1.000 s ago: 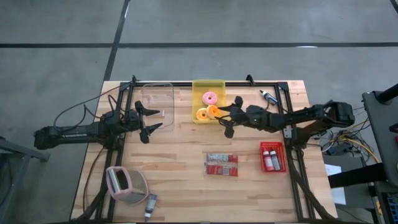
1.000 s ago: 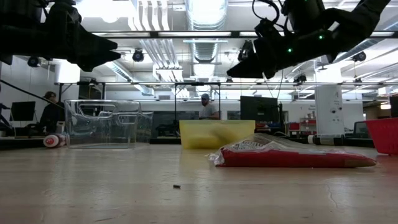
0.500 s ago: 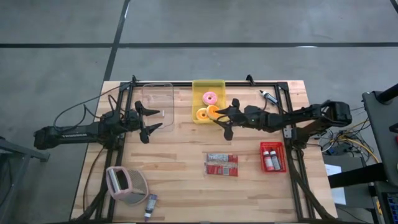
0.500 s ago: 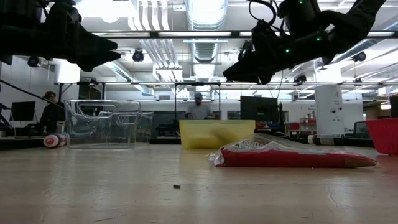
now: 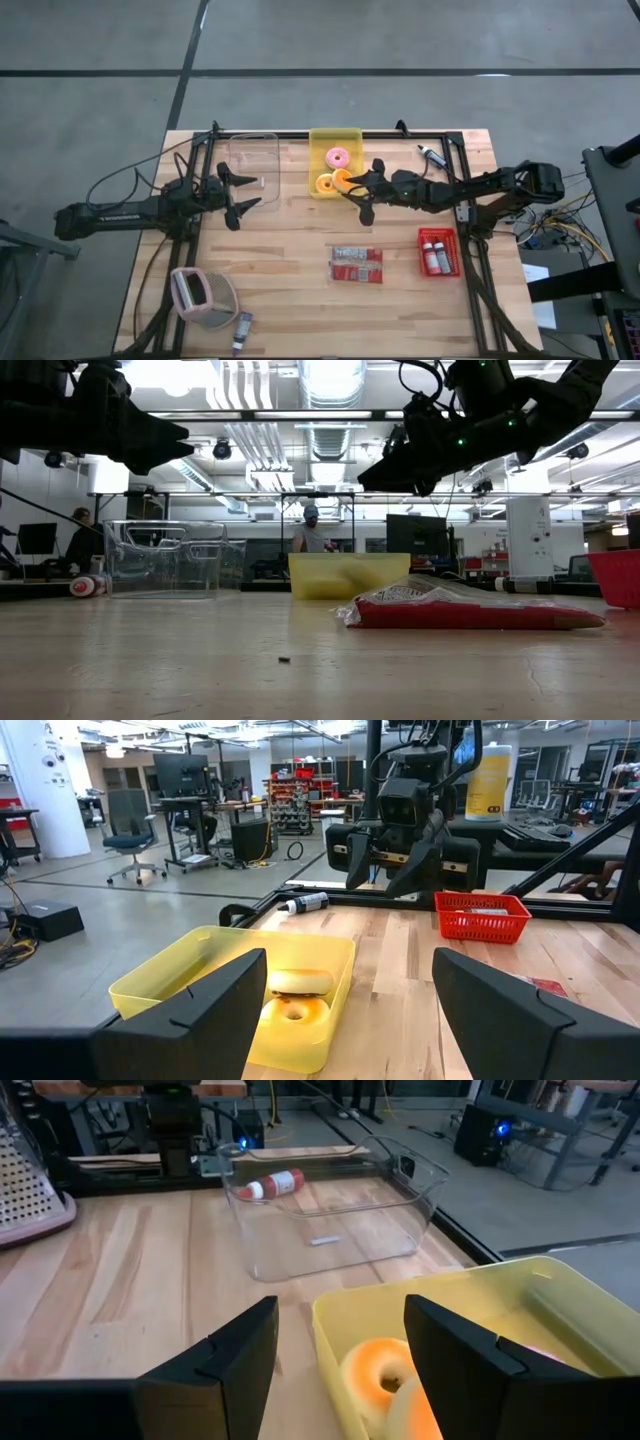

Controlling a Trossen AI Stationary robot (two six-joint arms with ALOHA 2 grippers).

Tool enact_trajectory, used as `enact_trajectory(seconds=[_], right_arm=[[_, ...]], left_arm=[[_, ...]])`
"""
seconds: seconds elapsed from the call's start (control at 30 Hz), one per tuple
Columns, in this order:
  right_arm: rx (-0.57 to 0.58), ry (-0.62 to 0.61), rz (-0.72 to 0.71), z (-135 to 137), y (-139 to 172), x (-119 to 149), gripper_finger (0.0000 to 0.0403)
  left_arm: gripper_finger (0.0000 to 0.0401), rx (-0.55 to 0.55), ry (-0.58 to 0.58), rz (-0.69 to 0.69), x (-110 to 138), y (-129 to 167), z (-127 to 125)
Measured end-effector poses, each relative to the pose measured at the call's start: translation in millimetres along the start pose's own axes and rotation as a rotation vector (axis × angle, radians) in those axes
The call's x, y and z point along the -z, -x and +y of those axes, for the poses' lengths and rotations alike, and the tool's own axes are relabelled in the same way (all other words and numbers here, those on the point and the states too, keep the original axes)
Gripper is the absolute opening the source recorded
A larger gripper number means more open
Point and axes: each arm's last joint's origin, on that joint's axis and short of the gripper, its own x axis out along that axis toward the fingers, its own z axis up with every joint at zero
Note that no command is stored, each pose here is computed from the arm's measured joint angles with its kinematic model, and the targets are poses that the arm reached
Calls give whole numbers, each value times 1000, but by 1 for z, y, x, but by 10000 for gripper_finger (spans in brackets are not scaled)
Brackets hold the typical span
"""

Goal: Pick & Place Food Item
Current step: Put the red food coloring bottle into the red bin

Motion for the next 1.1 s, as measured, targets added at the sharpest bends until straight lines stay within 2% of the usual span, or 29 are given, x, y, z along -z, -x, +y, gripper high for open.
enact_trajectory(seconds=[0.13,0.27,0.47,0.63,0.87,0.93,1.1], right_arm=[[0,0,0,0,0,0,215],[0,0,0,0,0,0,215],[0,0,0,0,0,0,215],[0,0,0,0,0,0,215],[0,0,0,0,0,0,215],[0,0,0,0,0,0,215],[0,0,0,0,0,0,215]], left_arm=[[289,23,52,4,0,0,-1],[291,23,37,-26,-3,0,-1],[290,11,151,-101,-11,1,0],[290,-120,215,-56,-25,1,5],[291,-310,438,49,-55,2,11],[289,-411,523,71,-63,2,13],[289,-645,669,230,-76,10,18]])
